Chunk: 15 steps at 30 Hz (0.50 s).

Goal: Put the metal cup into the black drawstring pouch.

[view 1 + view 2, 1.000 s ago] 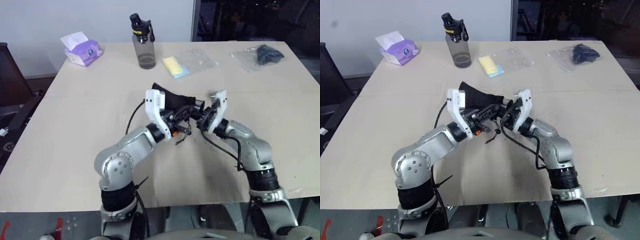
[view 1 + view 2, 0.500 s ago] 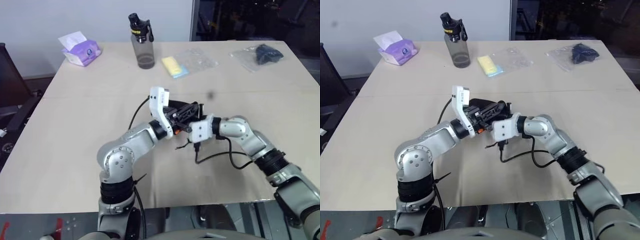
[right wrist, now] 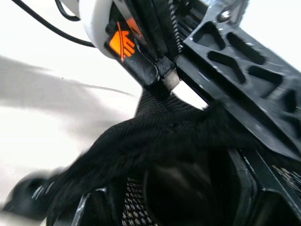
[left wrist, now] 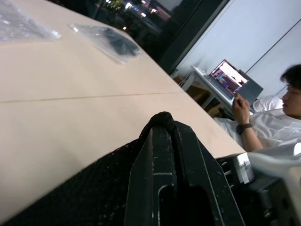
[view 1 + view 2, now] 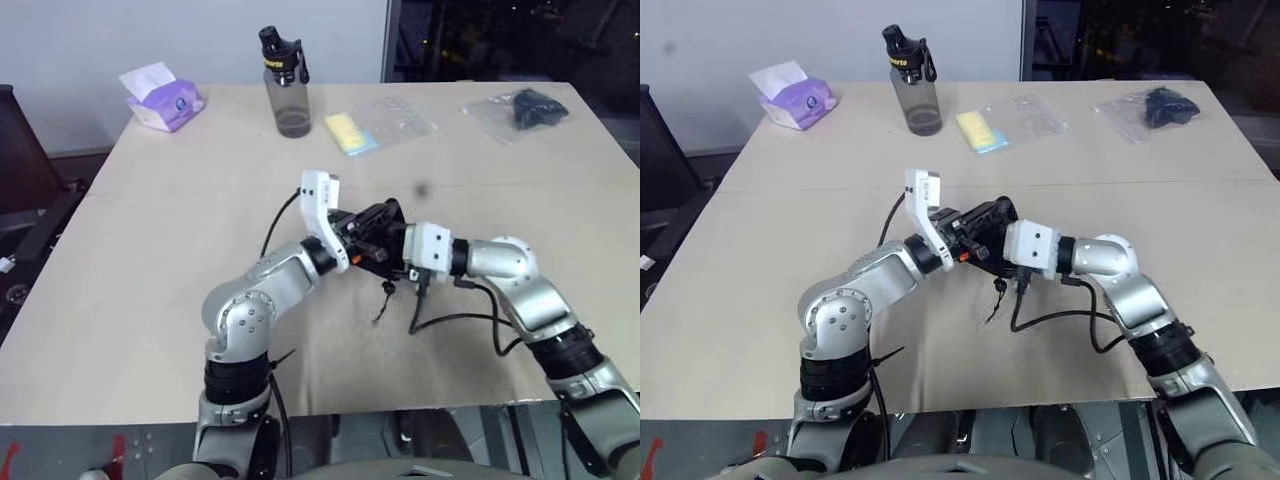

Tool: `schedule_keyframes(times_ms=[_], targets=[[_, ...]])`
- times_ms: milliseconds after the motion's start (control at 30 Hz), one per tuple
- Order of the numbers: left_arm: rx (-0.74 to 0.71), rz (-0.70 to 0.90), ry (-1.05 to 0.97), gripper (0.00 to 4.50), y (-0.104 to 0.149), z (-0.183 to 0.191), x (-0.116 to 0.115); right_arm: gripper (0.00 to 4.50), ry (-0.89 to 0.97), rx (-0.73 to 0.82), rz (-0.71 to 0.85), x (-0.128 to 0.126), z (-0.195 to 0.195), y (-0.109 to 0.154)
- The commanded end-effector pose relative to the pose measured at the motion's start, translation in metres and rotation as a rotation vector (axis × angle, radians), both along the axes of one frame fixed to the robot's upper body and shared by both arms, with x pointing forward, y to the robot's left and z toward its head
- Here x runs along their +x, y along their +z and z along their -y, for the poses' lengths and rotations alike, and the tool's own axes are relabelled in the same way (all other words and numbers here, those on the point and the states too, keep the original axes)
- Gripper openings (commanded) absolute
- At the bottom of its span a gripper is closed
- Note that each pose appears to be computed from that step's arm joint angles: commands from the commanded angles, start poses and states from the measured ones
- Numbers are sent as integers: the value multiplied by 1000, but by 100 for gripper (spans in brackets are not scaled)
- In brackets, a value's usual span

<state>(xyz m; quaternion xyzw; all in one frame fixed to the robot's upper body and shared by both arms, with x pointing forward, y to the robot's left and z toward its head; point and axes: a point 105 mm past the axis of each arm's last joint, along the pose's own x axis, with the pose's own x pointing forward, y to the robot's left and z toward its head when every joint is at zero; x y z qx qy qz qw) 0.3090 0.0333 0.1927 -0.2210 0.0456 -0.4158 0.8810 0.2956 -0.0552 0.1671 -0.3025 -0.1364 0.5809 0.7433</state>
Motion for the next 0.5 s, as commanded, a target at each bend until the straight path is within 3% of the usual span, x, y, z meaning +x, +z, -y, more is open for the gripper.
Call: schedule_keyframes(times_ms=[33,167,300,433,500], targets=[[-29,48,39,0,13,-6,5,262,5,137,110,-7,14,44],[-18,48,30,0,10,-4,5,262,-47,189,124,1,39,54],[-25,51,29,0,10,-3,6,262,-63,309,-44,1,52,54],[-45,52,44,0,12,-1,10,262,0,413,-444,-17,49,40],[-52,54,49,0,13,-1,11,262,-10,382,-581,-22,49,24]])
